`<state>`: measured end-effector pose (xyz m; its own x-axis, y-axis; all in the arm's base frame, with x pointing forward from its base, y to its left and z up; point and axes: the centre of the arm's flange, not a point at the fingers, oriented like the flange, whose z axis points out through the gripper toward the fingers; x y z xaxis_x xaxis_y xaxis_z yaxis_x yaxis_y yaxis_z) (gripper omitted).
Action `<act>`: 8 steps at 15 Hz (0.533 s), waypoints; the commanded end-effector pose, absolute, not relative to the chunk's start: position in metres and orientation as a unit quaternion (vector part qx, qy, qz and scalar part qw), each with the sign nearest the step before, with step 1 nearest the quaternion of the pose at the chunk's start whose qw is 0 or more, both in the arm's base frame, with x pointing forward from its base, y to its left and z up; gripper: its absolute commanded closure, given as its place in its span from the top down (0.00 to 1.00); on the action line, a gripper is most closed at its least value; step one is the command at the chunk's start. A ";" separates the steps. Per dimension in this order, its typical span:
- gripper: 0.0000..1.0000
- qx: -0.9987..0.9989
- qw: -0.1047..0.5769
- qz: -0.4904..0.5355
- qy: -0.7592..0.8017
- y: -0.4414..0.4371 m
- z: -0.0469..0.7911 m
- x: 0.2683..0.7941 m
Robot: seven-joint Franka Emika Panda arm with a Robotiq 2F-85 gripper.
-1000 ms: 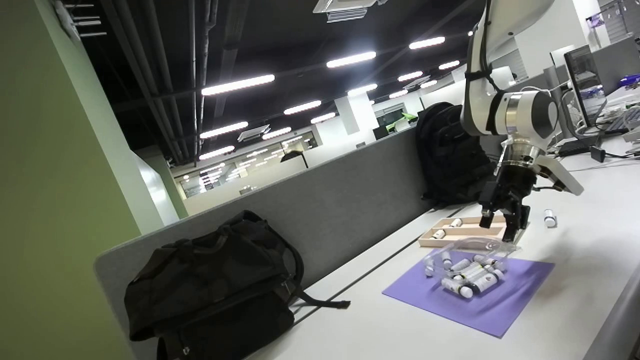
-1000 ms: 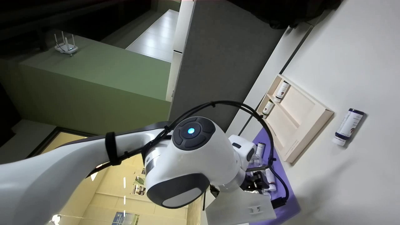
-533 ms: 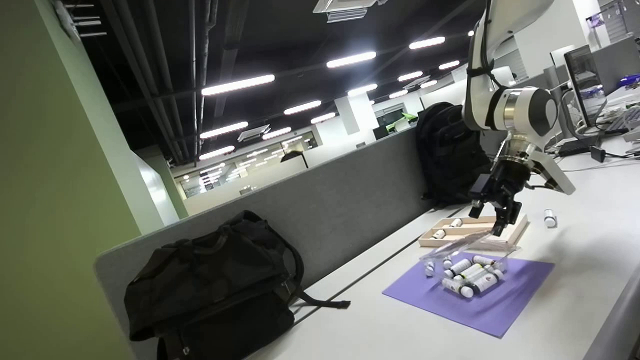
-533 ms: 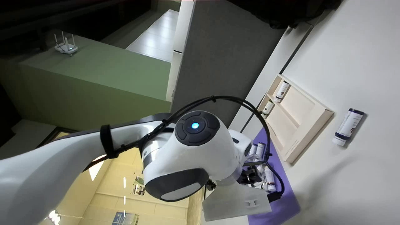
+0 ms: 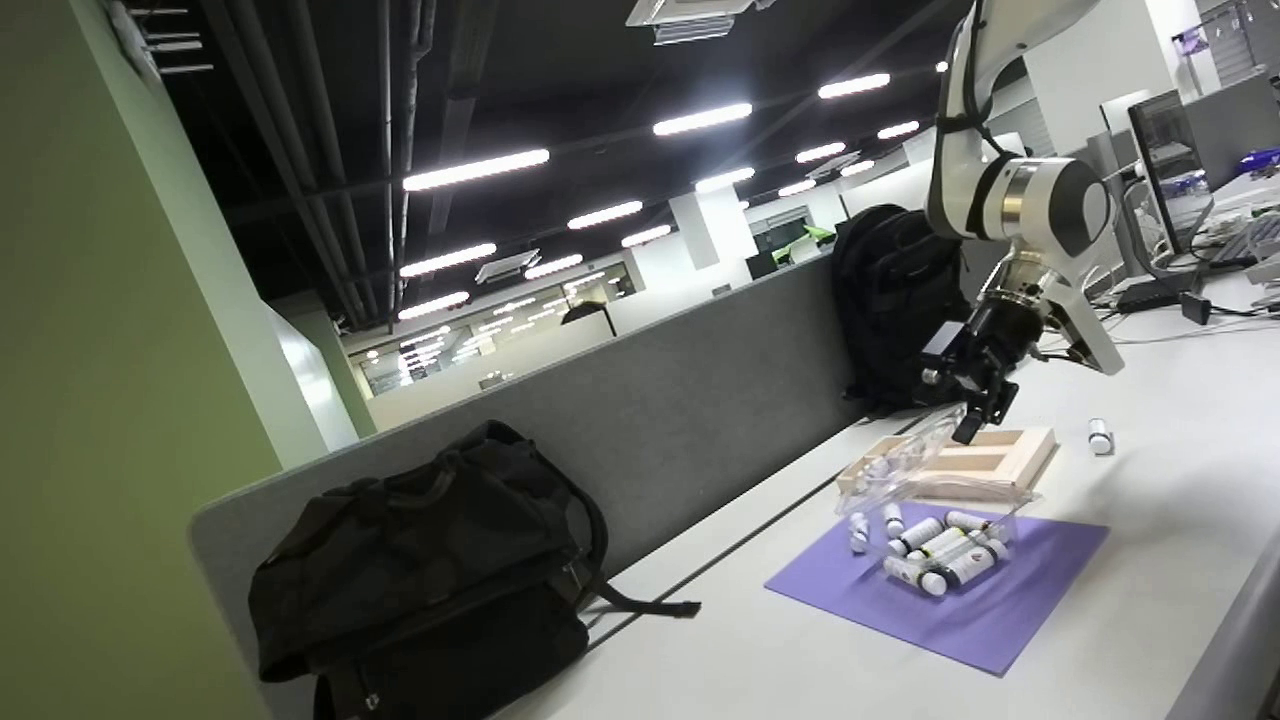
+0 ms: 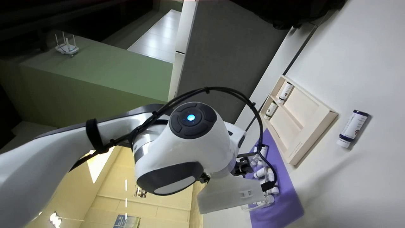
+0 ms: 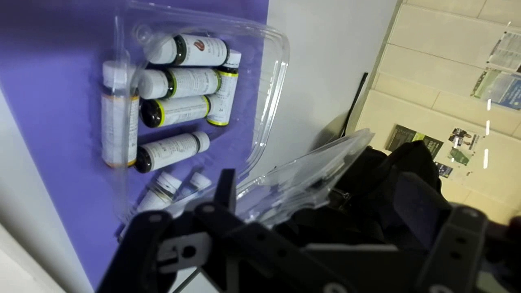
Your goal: Open the container
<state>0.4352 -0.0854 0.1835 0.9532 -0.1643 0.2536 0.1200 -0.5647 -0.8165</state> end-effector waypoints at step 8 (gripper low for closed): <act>1.00 -0.864 0.459 -0.207 -0.017 -0.093 0.228 0.442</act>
